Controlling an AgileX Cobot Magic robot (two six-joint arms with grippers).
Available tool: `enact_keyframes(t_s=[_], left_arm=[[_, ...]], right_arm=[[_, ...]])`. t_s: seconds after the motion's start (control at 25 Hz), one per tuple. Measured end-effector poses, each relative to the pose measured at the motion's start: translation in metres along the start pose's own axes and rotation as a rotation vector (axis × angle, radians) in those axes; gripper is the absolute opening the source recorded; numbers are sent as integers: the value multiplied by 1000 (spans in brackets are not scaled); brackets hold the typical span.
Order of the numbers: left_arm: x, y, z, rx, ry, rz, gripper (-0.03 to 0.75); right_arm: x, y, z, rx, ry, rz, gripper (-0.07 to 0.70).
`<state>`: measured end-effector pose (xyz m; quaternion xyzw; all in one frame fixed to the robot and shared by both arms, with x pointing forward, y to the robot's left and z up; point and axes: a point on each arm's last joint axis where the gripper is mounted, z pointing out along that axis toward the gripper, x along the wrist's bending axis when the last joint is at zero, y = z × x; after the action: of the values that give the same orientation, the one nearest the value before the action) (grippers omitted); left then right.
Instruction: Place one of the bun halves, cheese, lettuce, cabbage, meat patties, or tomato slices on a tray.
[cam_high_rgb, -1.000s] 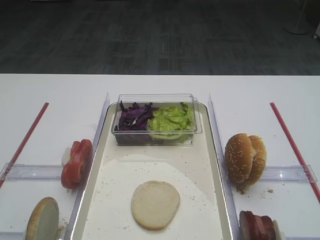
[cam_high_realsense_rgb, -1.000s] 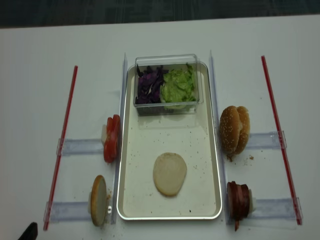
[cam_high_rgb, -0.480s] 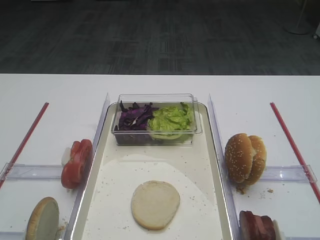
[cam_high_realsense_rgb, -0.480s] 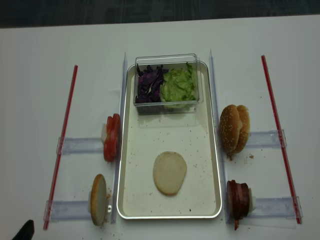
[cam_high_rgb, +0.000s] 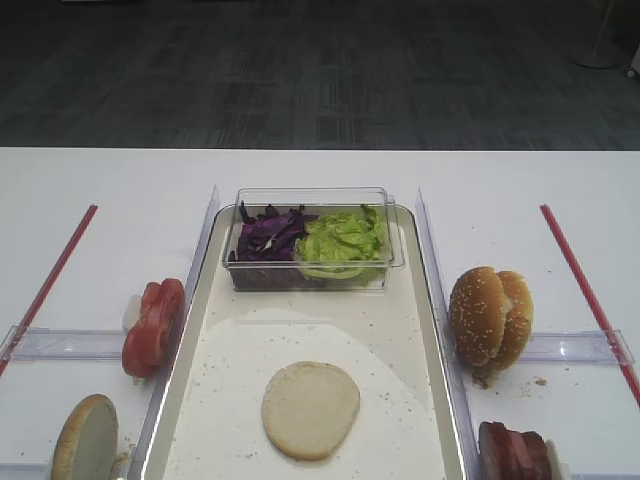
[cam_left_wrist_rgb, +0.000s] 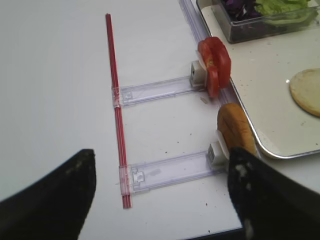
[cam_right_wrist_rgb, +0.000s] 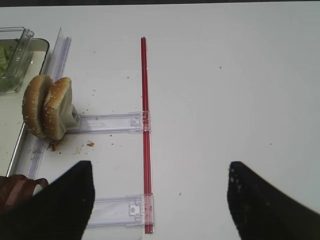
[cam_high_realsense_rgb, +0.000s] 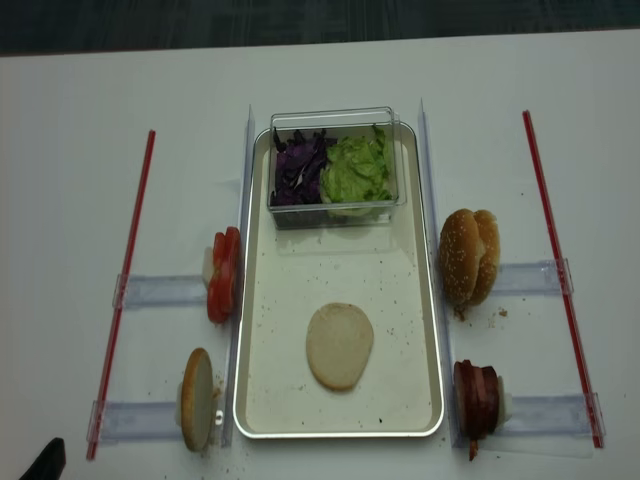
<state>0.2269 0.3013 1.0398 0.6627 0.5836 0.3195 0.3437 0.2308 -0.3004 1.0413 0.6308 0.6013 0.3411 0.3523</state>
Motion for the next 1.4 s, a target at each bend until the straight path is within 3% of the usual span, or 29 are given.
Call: enact_keyframes(t_s=[0.2,0.6,0.88,1.4], left_arm=[[-2,0,0,-1,-26,22,503],[-2,0,0,-1,-26,22,503],[-1,0,0,0,-12,-14,503],[-1,0,0,0,-7,-14,502]], right_arm=[[0,0,0,0,0,0,571],[0,0,0,0,0,0,571],[0,0,0,0,0,0,571],[0,0,0,0,0,0,571]])
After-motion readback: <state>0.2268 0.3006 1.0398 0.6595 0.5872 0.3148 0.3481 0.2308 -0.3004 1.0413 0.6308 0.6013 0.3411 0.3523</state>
